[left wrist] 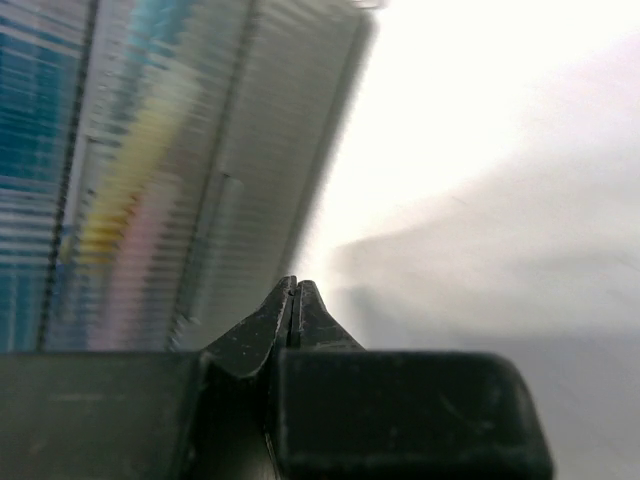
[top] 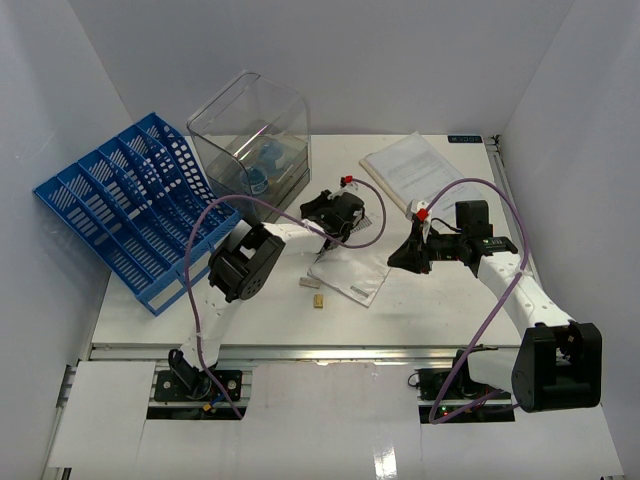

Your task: Organize the desk

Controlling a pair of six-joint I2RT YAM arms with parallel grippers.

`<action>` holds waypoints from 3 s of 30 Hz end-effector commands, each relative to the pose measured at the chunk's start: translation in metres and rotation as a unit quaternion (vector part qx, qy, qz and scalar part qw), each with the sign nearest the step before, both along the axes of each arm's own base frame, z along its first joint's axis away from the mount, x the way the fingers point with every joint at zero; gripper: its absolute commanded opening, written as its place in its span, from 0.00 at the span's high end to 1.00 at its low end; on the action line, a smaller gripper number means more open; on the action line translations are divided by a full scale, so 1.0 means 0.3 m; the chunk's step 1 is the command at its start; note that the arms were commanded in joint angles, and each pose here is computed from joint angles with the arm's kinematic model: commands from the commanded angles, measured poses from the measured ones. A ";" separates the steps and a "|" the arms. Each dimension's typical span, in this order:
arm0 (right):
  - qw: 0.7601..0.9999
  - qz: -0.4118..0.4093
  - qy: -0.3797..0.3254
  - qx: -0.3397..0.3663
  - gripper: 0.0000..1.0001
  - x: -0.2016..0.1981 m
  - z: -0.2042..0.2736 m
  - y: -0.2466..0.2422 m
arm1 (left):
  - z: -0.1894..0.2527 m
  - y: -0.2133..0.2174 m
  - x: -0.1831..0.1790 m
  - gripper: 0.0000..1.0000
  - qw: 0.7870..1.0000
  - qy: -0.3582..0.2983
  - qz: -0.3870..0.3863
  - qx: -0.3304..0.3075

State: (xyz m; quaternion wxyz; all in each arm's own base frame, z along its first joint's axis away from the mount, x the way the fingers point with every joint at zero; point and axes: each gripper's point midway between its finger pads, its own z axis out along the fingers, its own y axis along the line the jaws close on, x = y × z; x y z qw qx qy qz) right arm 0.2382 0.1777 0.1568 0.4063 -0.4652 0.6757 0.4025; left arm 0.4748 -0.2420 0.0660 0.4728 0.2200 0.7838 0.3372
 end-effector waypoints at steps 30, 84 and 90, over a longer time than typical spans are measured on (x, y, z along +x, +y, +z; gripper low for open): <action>1.000 -0.003 -0.013 0.006 0.78 0.012 0.012 -0.007 | 0.089 0.100 0.061 0.37 0.999 0.012 0.010 0.036; 1.000 -0.005 -0.010 0.005 0.78 0.014 0.008 -0.008 | 0.042 0.065 0.019 1.00 0.996 0.028 -0.025 0.076; 1.000 -0.005 -0.009 0.006 0.78 0.013 0.007 -0.008 | 0.049 0.002 -0.019 1.00 0.997 0.028 -0.040 0.062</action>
